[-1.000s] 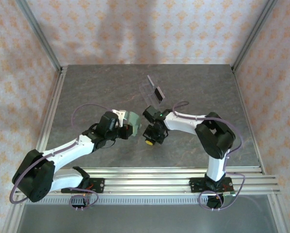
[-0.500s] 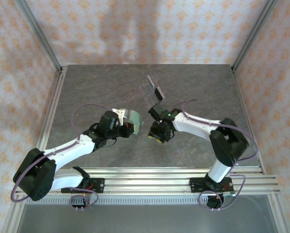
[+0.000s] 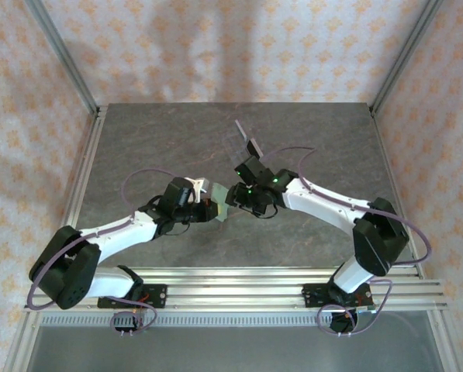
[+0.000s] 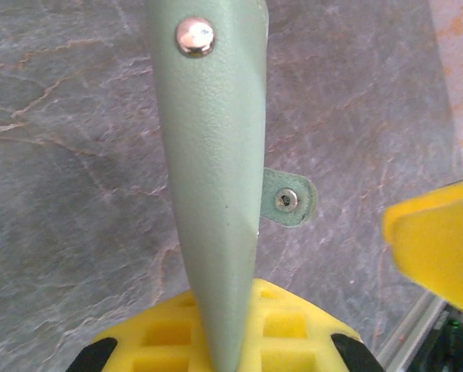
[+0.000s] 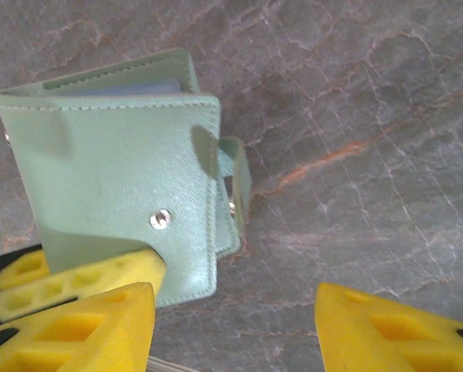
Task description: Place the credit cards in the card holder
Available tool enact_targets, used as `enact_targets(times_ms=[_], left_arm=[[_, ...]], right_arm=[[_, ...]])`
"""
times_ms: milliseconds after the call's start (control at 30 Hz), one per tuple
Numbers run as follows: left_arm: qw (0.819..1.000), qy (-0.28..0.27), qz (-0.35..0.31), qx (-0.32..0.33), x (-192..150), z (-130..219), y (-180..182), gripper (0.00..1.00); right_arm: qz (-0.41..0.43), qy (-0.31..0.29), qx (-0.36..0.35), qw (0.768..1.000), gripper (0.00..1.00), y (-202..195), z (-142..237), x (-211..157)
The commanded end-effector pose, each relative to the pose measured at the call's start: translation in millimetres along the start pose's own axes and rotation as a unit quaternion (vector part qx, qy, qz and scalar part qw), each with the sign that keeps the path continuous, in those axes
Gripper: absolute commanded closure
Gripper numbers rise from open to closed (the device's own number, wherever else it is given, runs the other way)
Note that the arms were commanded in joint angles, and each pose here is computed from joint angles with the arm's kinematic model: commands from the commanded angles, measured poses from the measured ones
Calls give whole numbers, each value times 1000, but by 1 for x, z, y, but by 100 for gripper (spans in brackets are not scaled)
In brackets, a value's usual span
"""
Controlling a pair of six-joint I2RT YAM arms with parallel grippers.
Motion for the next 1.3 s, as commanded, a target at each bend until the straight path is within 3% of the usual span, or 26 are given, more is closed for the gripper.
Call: enact_targets(times_ms=[0, 100, 367, 600, 700, 733, 833, 900, 1033, 1267], left_arm=[[999, -23, 7, -44, 14, -1, -15, 100], [997, -25, 23, -66, 14, -4, -19, 100], [993, -19, 53, -104, 11, -16, -23, 100], [990, -21, 69, -119, 14, -22, -26, 100], [990, -10, 71, -119, 14, -25, -26, 100], [991, -9, 73, -114, 14, -26, -24, 97], [992, -6, 80, -96, 11, -30, -16, 70], [992, 0, 81, -96, 10, -33, -16, 62], [994, -1, 86, -73, 7, -36, -7, 49], [996, 9, 73, -46, 6, -36, -1, 39]], right_arm=[[-1, -14, -17, 1000, 45, -2, -13, 8], [-4, -5, -28, 1000, 51, -7, -21, 8], [-15, -31, -77, 996, 85, -40, -22, 25], [11, -44, -109, 993, 86, -56, -19, 28], [14, -58, -111, 992, 94, -60, -16, 31], [12, -57, -110, 992, 99, -61, -15, 30], [10, -53, -120, 991, 100, -63, -11, 29], [14, -48, -115, 992, 100, -63, -8, 26], [34, -37, -104, 993, 100, -59, -2, 18], [72, -33, -99, 992, 100, -51, 7, 12]])
Point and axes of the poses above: each hand's point on the last joint's axis, 136 mm out from that joint toward the fingers, its own z axis back along the fingers, its own y axis along the line the jaws close on, x = y × z, the point moved 2 cm from there along z, back along the fingers, and after that the axes turned 8 degrees about -z, right-handed, at the moved point
